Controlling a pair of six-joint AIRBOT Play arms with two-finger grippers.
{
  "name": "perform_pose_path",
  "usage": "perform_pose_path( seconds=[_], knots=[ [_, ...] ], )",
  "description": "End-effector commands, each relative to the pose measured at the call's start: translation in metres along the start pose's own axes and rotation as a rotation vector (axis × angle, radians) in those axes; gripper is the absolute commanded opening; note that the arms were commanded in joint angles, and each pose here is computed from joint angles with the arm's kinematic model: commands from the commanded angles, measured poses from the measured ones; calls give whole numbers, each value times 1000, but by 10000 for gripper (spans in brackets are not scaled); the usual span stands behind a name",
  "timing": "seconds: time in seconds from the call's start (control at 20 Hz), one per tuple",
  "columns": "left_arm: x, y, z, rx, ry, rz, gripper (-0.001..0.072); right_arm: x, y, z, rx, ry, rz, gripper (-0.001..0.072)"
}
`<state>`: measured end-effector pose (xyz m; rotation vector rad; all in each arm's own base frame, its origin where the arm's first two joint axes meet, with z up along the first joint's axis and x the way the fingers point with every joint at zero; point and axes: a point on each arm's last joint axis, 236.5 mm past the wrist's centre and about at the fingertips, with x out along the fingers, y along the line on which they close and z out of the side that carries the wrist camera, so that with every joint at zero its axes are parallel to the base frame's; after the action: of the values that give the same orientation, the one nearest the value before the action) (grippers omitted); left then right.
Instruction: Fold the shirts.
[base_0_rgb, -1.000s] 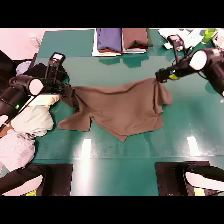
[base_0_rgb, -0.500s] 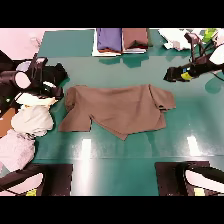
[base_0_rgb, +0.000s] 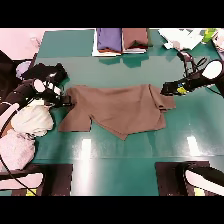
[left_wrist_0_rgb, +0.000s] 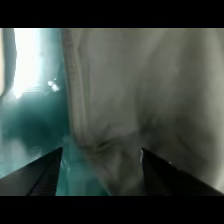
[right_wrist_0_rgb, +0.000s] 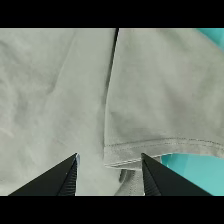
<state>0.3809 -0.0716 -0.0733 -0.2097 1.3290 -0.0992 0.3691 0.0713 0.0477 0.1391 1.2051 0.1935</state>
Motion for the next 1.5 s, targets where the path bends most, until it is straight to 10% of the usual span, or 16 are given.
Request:
perform_pose_path(
  seconds=[0.0, 0.15, 0.2, 0.95, 1.05, 1.25, 1.45],
  knots=[
    [14, -6, -2, -37, 19, -34, 522, 2, 0, -2, 0, 3, 1, 448],
    [8, -9, 5, -14, 8, -39, 67, 1, 0, -7, 1, 24, 0, 447],
    [0, -12, 9, 26, 2, -43, 28, 1, -3, -15, 7, 58, -3, 447],
    [-54, -29, 32, 114, -88, -69, 28, 87, -15, -168, 307, 415, 67, 517],
    [-54, -28, 30, 114, -83, -69, 28, 95, -9, -157, 289, 398, 66, 443],
    [-54, -28, 26, 115, -65, -69, 28, 92, -3, -139, 224, 370, 55, 15],
    [-105, -34, 44, 156, -196, -55, 27, 35, -11, -87, 139, 199, 7, 15]
  ],
)
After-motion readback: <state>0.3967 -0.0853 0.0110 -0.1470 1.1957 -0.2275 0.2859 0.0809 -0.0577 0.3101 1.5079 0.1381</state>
